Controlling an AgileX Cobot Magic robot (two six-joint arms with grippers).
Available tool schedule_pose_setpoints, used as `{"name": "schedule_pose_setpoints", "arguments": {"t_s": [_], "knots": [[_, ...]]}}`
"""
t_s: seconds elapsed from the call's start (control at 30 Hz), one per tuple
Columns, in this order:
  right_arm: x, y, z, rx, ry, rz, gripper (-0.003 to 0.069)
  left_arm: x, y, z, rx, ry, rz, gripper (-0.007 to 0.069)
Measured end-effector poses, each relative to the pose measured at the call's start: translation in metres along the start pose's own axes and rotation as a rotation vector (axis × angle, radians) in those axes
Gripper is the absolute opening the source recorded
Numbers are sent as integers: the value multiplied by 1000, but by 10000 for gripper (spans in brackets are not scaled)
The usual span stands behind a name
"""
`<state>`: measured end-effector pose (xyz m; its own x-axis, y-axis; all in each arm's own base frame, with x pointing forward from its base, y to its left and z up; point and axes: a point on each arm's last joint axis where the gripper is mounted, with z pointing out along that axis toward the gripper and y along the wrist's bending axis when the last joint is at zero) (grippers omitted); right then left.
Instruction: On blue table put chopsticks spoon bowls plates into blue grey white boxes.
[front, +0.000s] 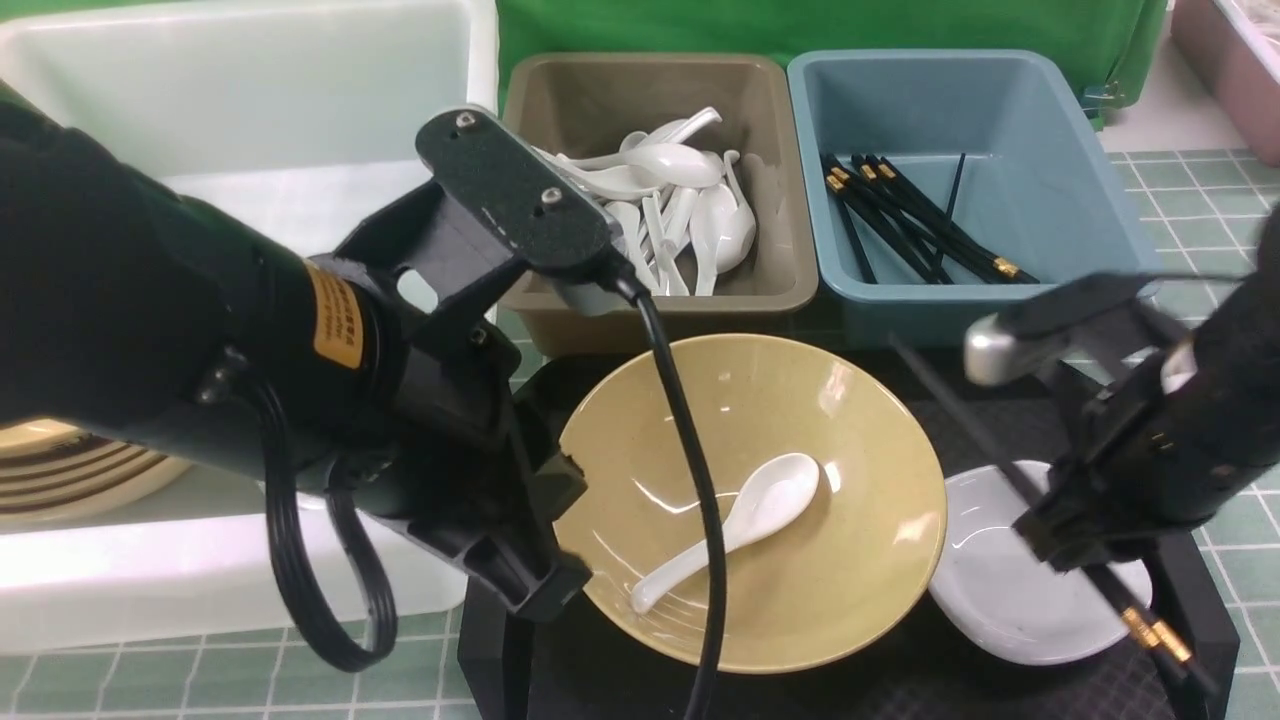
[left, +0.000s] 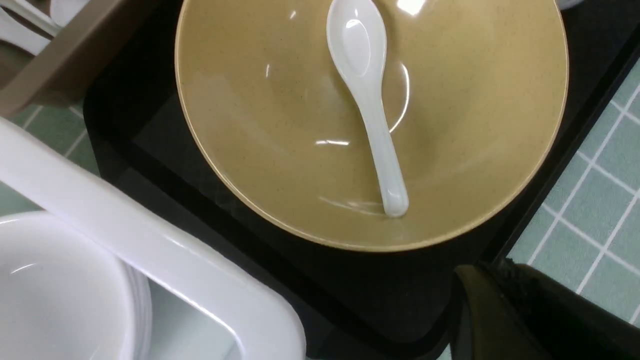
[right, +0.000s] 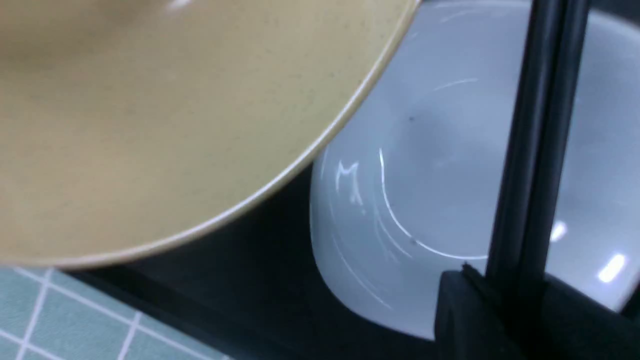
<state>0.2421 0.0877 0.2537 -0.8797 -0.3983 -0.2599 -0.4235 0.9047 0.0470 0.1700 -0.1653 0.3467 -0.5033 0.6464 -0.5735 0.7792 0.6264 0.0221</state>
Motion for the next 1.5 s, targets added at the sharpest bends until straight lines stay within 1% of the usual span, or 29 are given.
{"name": "schedule_pose_setpoints", "arguments": {"t_s": [0.07,0.13,0.2,0.23,0.27,0.33,0.37,0.43,0.47,0.5,0.53,0.57,0.6,0.63,0.77,0.83,0.97,1.0,1.03,1.07,1.1,1.13,1.2,1.27,1.3,1.33,1.37,1.4,1.5], "knots": [[2,0,-11,11,-39,-5,173,-3,1,2,-4,-23,-21,4],[0,-1,-32,53,-123,8,173,-10,2,9,-11,-64,-52,4],[-11,-7,-49,103,-214,21,173,-19,6,25,-21,-101,-79,4],[-14,-8,-52,107,-228,25,173,-19,6,25,-22,-100,-80,4],[-27,-15,-61,131,-299,51,173,-26,13,41,-34,-123,-107,4],[-37,-20,-68,143,-344,66,173,-33,21,51,-44,-135,-140,4],[-55,-31,-72,161,-395,100,173,-44,34,62,-56,-157,-195,4],[-77,-42,-78,179,-453,126,173,-60,54,69,-79,-199,-250,4],[-80,-44,-75,182,-452,129,173,-62,56,70,-81,-204,-255,4],[-99,-53,-77,193,-495,146,173,-78,73,70,-106,-249,-278,4],[-103,-55,-73,193,-489,150,173,-77,75,69,-108,-250,-281,4],[-124,-64,-71,200,-523,169,173,-91,87,66,-130,-294,-278,4],[-127,-65,-71,198,-525,175,173,-92,88,66,-133,-298,-276,4],[-147,-72,-63,196,-538,196,173,-100,94,62,-146,-324,-269,4],[-181,-86,-41,199,-548,210,173,-109,96,54,-155,-358,-243,4],[-203,-96,-17,195,-536,235,173,-108,95,53,-150,-339,-225,4],[-217,-108,22,190,-457,256,180,-100,92,55,-130,-252,-208,4],[-218,-111,27,191,-445,260,188,-99,91,55,-125,-230,-202,4],[-219,-115,43,185,-398,282,219,-95,90,54,-118,-194,-192,4],[-219,-116,46,185,-387,287,231,-95,90,54,-118,-185,-187,4],[-218,-118,55,181,-344,298,288,-92,88,49,-119,-158,-167,4],[-216,-118,56,180,-321,301,328,-90,87,45,-121,-153,-159,4],[-214,-117,52,181,-292,293,388,-89,85,35,-127,-157,-149,4],[-212,-114,40,179,-277,249,448,-87,81,19,-134,-182,-142,4],[-212,-113,37,178,-273,237,457,-86,80,15,-136,-188,-138,4],[-209,-104,14,173,-267,172,486,-81,76,-2,-144,-214,-122,4],[-209,-103,12,173,-267,157,488,-80,75,-4,-145,-217,-118,4],[-206,-95,-5,169,-267,110,497,-72,69,-18,-149,-231,-110,4],[-196,-72,-51,156,-288,-22,503,-50,59,-37,-150,-237,-106,4]]}}
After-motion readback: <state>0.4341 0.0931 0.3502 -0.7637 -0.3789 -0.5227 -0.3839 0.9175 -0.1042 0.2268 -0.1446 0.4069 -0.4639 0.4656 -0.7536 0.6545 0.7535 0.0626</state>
